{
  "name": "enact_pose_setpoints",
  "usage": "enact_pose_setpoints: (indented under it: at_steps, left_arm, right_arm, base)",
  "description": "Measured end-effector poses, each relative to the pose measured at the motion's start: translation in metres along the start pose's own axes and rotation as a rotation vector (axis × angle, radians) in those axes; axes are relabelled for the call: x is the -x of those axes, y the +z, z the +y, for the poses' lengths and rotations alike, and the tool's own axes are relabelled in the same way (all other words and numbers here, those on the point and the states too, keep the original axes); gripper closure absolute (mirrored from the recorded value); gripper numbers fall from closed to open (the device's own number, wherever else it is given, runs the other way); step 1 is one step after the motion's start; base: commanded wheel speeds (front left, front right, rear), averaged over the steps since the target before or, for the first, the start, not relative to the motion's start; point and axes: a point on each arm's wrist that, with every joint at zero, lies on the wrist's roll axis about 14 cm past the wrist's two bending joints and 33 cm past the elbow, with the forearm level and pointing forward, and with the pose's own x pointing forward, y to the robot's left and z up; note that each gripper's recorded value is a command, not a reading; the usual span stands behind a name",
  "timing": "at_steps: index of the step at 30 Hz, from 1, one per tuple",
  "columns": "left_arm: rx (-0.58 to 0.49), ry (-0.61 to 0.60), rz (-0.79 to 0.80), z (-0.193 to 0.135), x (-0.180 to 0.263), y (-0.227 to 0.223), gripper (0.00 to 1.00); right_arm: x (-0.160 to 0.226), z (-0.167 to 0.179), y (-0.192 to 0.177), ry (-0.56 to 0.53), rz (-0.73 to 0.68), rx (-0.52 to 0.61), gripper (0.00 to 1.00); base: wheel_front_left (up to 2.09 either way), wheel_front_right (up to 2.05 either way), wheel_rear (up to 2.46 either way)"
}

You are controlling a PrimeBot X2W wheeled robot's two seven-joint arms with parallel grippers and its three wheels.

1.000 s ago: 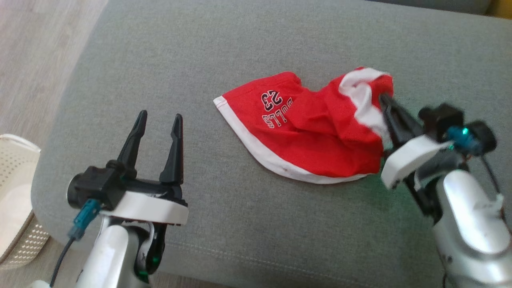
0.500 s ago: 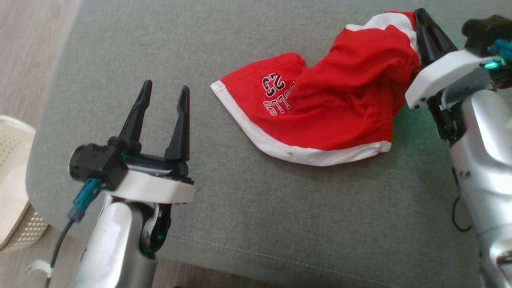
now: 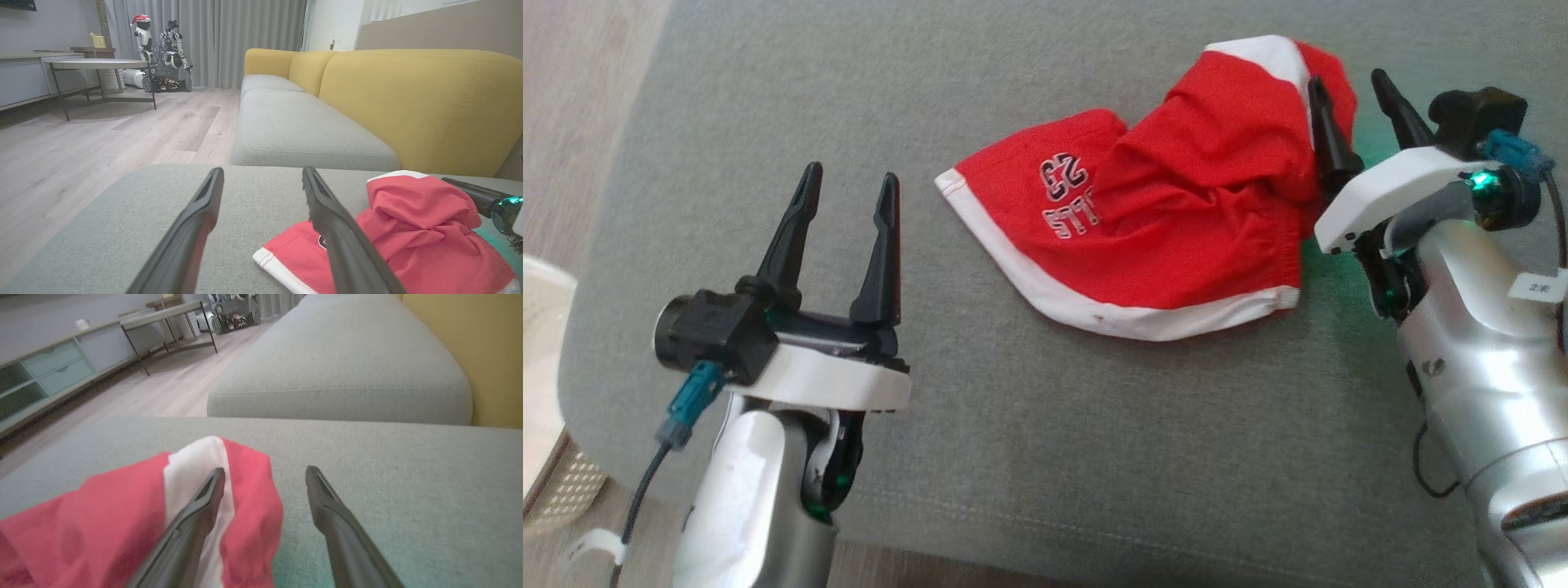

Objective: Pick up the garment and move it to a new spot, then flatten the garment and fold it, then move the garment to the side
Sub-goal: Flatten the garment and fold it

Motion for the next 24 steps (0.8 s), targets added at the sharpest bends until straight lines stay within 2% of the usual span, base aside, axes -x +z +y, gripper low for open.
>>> enact_pose_setpoints:
  at_steps: [2, 12, 17, 18, 24]
  left_arm:
    - [0.004, -0.015, -0.010, -0.005, 0.000, 0.003, 0.00]
    - [0.022, -0.041, 0.002, -0.015, 0.016, 0.000, 0.00]
    - [0.025, -0.072, 0.005, -0.025, 0.020, -0.001, 0.00]
    - [0.025, -0.081, 0.009, -0.028, 0.024, -0.001, 0.00]
    - [0.012, -0.091, 0.030, -0.027, 0.037, -0.006, 0.00]
  right_arm:
    - [0.010, 0.001, 0.015, 0.001, -0.056, -0.008, 0.00]
    - [0.075, -0.010, 0.029, -0.037, -0.174, -0.040, 0.00]
    - [0.106, -0.018, 0.045, -0.068, -0.253, -0.006, 0.00]
    - [0.123, -0.021, 0.052, -0.090, -0.292, 0.007, 0.00]
    - [0.165, -0.018, 0.049, -0.134, -0.306, 0.028, 0.00]
  base:
    - [0.00, 0.00, 0.00]
    - [0.00, 0.00, 0.00]
    - [0.00, 0.00, 0.00]
    - [0.00, 0.00, 0.00]
    - [0.00, 0.00, 0.00]
